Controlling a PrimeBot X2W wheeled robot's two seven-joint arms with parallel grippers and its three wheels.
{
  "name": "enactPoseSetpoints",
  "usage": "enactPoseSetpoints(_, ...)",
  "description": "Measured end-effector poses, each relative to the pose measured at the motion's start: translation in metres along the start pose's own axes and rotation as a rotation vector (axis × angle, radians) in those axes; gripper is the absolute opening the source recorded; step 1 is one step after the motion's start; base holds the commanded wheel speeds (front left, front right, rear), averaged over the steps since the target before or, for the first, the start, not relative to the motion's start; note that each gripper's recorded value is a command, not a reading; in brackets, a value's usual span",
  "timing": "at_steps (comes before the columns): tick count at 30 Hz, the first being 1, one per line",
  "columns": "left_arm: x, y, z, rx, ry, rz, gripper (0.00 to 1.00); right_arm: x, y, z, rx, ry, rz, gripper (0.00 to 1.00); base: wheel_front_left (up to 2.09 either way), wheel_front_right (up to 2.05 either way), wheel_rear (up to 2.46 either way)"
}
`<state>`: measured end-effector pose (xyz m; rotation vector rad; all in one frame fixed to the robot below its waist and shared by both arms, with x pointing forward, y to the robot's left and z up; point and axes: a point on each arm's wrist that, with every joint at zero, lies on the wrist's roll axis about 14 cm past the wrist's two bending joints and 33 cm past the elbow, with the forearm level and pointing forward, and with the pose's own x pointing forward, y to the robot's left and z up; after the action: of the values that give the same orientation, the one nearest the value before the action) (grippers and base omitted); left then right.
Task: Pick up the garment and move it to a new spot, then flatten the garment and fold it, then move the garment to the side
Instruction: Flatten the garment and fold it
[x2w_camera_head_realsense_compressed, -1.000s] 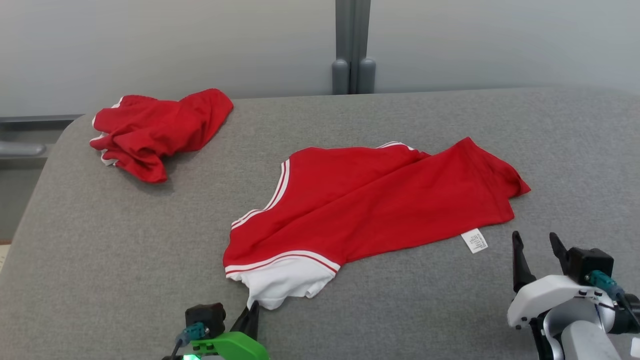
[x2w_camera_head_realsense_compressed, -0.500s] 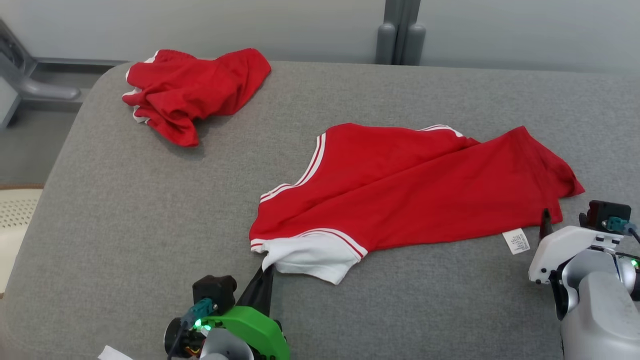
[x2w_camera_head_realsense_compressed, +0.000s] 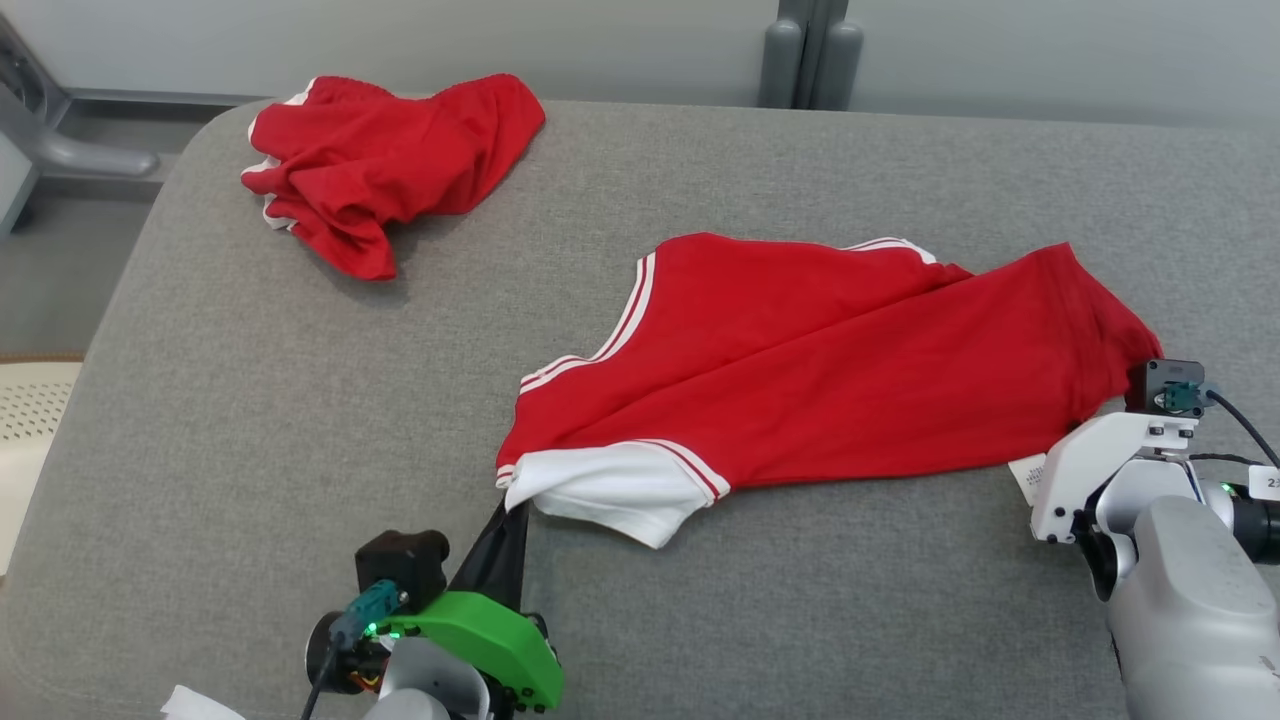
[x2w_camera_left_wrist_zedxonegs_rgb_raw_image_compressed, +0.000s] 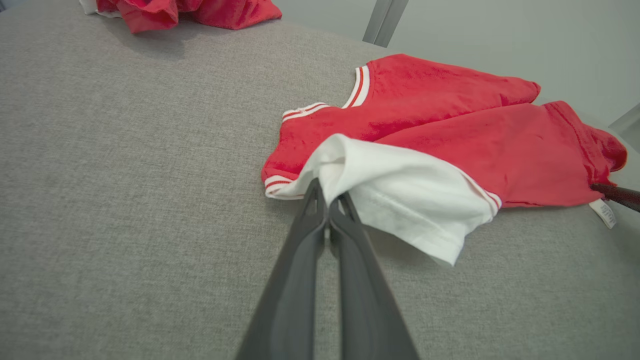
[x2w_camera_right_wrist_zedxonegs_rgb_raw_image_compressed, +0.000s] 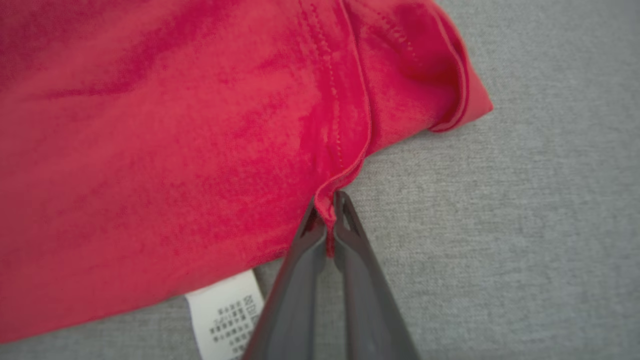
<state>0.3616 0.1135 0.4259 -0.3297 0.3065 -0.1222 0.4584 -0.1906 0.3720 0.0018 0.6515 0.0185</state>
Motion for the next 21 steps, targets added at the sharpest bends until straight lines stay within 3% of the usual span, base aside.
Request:
enactPoseSetpoints(5,0.001,-0.008,0.022,-0.025,-0.052,-0.030,0.00,-0.010,0.016,0.019,0.036,-0.066,0.049,0.00,0.00,0.00,0.00)
enactPoseSetpoints(12,-0.004,-0.028,0.088,-0.139,-0.207,-0.117,0.00,-0.051,0.030,0.092,0.090,-0.329,0.134,0.00,0.00,0.00,0.00)
enactPoseSetpoints(19,-0.041,-0.067,0.215,-0.270,-0.507,-0.313,0.00,-0.150,0.018,0.181,0.127,-0.682,0.219,0.00,0.00,0.00,0.00)
enactPoseSetpoints(21,-0.070,-0.088,0.264,-0.309,-0.624,-0.418,0.00,-0.203,0.006,0.207,0.132,-0.826,0.229,0.00,0.00,0.00,0.00)
